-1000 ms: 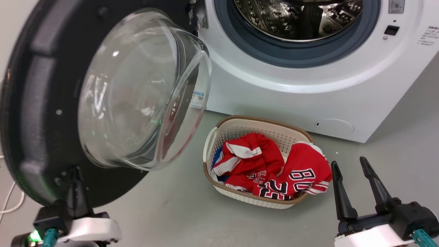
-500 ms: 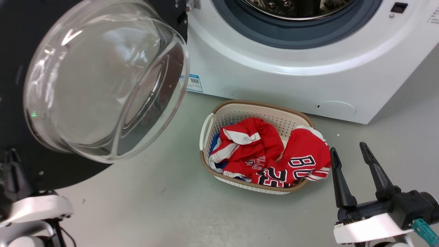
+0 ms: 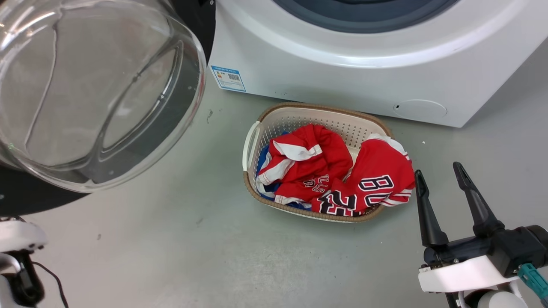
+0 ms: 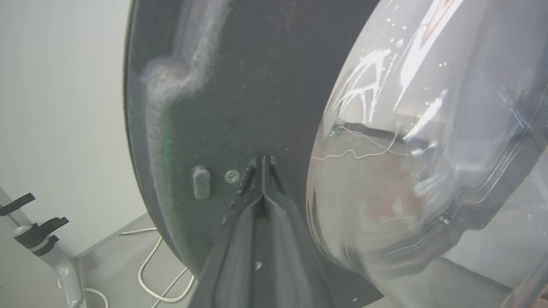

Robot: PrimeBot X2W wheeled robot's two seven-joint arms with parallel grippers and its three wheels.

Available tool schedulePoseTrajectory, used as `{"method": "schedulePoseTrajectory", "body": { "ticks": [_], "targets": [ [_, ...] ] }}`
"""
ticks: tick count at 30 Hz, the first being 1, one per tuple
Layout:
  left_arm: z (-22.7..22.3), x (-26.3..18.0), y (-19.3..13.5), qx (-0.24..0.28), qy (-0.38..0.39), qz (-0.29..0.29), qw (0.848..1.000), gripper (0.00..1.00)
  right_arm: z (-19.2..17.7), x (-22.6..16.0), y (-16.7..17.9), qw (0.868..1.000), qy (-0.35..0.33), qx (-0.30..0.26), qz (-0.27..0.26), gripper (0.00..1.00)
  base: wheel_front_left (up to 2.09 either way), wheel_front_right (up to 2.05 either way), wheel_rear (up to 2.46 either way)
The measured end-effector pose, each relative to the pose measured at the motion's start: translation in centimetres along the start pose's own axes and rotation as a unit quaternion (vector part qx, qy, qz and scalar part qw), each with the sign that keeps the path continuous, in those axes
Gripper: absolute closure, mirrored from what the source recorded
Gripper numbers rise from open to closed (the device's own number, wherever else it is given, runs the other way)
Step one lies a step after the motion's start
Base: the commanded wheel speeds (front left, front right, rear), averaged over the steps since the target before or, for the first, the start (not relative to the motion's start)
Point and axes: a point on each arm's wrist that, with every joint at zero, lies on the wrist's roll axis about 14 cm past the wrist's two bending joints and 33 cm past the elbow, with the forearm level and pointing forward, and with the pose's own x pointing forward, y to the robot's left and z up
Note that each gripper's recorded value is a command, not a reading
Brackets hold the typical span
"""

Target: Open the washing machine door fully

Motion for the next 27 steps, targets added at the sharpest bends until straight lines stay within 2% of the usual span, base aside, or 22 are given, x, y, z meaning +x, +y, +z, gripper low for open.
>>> {"method": "schedulePoseTrajectory", "body": {
  "ticks": [14, 27],
  "targets": [
    [-0.4, 4.5, 1.7, 0.013, 0.014, 0.011, 1.000, 1.00, -0.7, 0.5, -0.9, 1.000, 0.005, -0.001, -0.008, 0.00, 0.00, 0.00, 0.00],
    [-0.6, 4.4, 1.6, 0.014, 0.022, -0.004, 1.000, 1.00, 0.3, -0.1, -0.9, 1.000, -0.004, -0.007, -0.012, 0.00, 0.00, 0.00, 0.00]
  ]
}}
